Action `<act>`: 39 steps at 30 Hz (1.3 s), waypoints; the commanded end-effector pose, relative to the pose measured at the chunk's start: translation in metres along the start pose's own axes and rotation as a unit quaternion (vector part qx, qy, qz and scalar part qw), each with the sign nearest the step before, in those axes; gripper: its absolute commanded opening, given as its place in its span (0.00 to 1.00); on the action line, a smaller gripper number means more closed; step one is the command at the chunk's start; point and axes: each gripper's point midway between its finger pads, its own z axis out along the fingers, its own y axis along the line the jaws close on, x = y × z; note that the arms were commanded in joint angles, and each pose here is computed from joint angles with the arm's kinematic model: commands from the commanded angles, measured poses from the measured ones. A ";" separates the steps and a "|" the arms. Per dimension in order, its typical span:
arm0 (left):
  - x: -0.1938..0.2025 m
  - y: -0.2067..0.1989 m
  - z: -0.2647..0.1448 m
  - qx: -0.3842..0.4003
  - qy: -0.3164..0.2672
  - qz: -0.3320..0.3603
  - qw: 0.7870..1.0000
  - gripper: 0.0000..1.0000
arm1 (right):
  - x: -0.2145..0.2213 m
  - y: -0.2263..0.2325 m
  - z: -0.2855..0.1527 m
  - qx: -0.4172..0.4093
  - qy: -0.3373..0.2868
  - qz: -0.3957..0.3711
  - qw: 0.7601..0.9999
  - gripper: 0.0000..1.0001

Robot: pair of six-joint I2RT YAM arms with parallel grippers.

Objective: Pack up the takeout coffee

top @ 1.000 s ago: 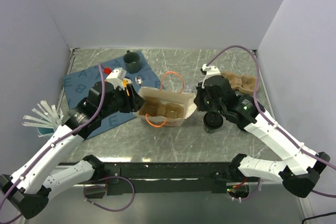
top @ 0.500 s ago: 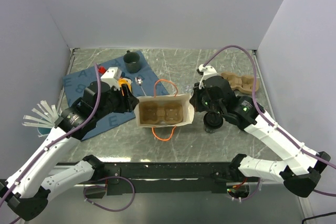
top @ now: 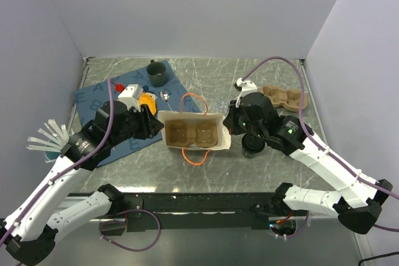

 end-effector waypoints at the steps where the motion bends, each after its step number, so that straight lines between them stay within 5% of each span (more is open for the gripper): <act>1: 0.001 -0.005 0.001 0.014 -0.001 -0.011 1.000 0.38 | 0.002 -0.001 -0.003 0.002 -0.005 0.005 1.000 0.00; 5: -0.003 -0.007 0.002 0.022 -0.017 -0.010 1.000 0.12 | 0.005 -0.001 -0.003 0.004 0.004 0.003 1.000 0.03; 11: -0.004 -0.011 0.007 0.025 -0.007 -0.014 1.000 0.02 | 0.003 0.001 -0.005 -0.003 -0.001 -0.003 1.000 0.00; 13: -0.007 -0.010 0.004 0.018 -0.010 -0.013 1.000 0.05 | 0.004 0.001 -0.005 -0.009 -0.003 -0.009 1.000 0.00; 15: -0.011 -0.008 0.000 0.008 -0.015 -0.013 1.000 0.33 | 0.006 0.001 -0.004 -0.011 -0.003 -0.010 1.000 0.00; 17: -0.013 -0.002 -0.001 -0.009 -0.019 -0.008 1.000 0.40 | 0.006 0.001 -0.006 -0.011 -0.005 -0.009 1.000 0.00; 39: -0.035 -0.003 0.011 -0.025 -0.043 0.000 0.999 0.41 | 0.010 0.005 -0.007 -0.014 0.001 -0.005 1.000 0.00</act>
